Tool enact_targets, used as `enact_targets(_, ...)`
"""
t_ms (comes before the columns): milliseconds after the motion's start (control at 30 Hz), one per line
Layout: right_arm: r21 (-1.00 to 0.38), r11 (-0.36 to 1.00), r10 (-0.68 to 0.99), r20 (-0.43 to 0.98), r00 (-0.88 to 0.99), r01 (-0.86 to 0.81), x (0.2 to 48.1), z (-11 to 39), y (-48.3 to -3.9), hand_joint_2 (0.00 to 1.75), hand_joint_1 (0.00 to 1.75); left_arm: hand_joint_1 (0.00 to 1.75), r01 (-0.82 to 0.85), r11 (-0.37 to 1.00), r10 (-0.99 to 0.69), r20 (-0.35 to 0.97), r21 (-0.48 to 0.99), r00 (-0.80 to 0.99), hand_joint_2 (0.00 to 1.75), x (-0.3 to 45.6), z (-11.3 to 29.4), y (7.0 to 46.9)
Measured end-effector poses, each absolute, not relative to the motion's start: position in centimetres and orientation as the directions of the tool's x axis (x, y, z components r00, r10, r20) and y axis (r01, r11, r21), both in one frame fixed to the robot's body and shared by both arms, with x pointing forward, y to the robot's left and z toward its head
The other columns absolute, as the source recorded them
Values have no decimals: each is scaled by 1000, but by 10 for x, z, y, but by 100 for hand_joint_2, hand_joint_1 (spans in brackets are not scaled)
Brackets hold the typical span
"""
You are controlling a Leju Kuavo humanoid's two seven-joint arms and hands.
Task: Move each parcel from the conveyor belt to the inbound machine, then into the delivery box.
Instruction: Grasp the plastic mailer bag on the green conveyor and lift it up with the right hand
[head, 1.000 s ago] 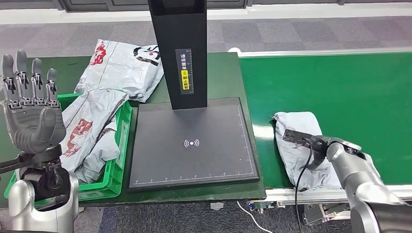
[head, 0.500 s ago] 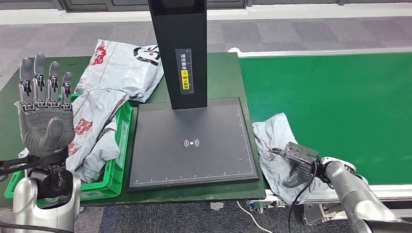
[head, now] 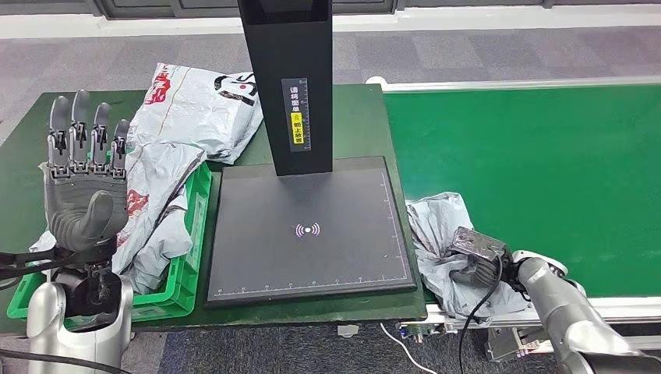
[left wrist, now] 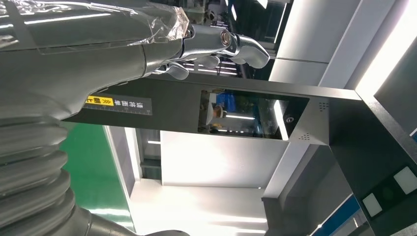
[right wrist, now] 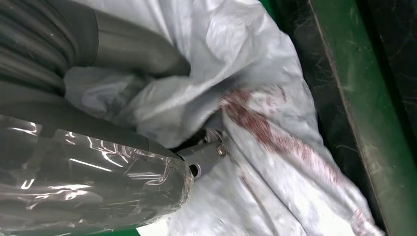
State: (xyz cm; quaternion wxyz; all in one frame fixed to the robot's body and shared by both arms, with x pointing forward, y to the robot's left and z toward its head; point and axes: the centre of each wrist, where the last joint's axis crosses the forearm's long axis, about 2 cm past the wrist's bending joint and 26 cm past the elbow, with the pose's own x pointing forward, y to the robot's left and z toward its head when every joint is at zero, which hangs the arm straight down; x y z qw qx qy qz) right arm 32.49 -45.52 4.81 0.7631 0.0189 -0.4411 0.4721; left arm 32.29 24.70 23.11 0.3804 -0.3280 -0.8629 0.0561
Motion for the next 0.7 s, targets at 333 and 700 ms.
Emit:
enact_targets(333,-434,594,685,714,144,-677,325,49,-456,175,175,0,510,783,608,613,-356,-505,175,315,228,251)
enact_targets(700,-352,841,394,919,19,-410,347,71,-440,175,175,0,435,818,573,608,-376,-550,175,293,219,268)
